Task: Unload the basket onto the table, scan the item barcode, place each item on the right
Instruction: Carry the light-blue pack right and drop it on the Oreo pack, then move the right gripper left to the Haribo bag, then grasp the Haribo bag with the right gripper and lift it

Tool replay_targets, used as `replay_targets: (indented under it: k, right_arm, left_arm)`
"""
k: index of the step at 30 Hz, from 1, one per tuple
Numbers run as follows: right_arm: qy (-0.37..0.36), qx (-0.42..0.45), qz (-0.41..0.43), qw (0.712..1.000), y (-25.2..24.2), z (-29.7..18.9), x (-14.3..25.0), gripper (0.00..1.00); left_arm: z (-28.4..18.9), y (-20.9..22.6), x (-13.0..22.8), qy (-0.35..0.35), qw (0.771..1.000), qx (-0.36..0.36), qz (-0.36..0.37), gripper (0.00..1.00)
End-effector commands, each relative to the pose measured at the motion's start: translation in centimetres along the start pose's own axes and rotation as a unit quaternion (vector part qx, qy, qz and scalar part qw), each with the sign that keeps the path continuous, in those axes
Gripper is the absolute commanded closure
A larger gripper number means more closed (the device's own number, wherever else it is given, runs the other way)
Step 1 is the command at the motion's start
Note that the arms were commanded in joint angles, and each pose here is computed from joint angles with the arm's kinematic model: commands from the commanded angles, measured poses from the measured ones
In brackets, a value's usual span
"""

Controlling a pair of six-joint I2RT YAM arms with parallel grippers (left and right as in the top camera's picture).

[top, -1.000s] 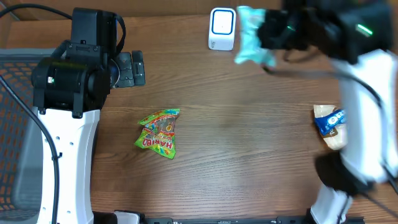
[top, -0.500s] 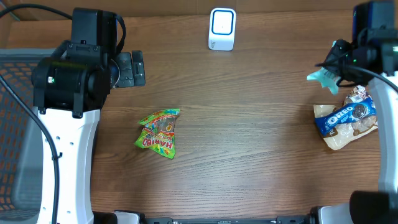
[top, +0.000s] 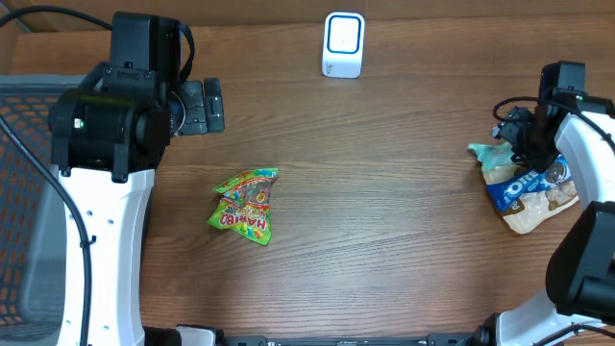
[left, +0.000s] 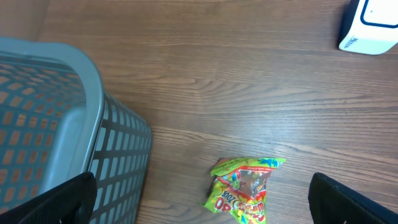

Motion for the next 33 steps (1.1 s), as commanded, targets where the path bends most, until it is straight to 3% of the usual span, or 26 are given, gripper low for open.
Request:
replay_targets:
  k: [1,7,11,17,21,33]
  right_arm:
    - [-0.030,-0.118,-0.046,0.992,3.8,-6.4,-1.7,0.24]
    - [0.004,-0.287,-0.140,0.948,11.1,-9.9,0.9,0.24]
    - [0.050,-0.304,-0.214,0.927,17.0,-7.8,5.9,0.18]
    - [0.102,-0.328,-0.320,0.883,26.0,-3.3,15.0,0.01]
    - [0.118,-0.345,-0.367,0.856,30.3,-0.6,20.4,0.00]
    - [0.117,-0.387,-0.444,0.800,35.6,3.6,29.3,0.00]
  left_arm:
    - [-0.1,0.3,-0.3,-0.006,1.000,-0.006,0.008,0.00]
    - [-0.1,0.3,-0.3,-0.006,1.000,-0.006,0.008,0.00]
    - [-0.1,0.3,-0.3,-0.006,1.000,-0.006,0.008,0.00]
    - [-0.1,0.3,-0.3,-0.006,1.000,-0.006,0.008,0.00]
    - [-0.1,0.3,-0.3,-0.006,1.000,-0.006,0.008,0.00]
    - [-0.1,0.2,-0.3,-0.006,1.000,-0.006,0.008,0.00]
Point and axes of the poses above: each gripper's point midway between its finger pads, its own z axis out along the fingers, its own y axis along the line the jaws close on, x = y × z, the point moved 5 cm from there along -z, back along the fingers, and after that the axes turned 8 degrees about -z, right-handed, at the moved point
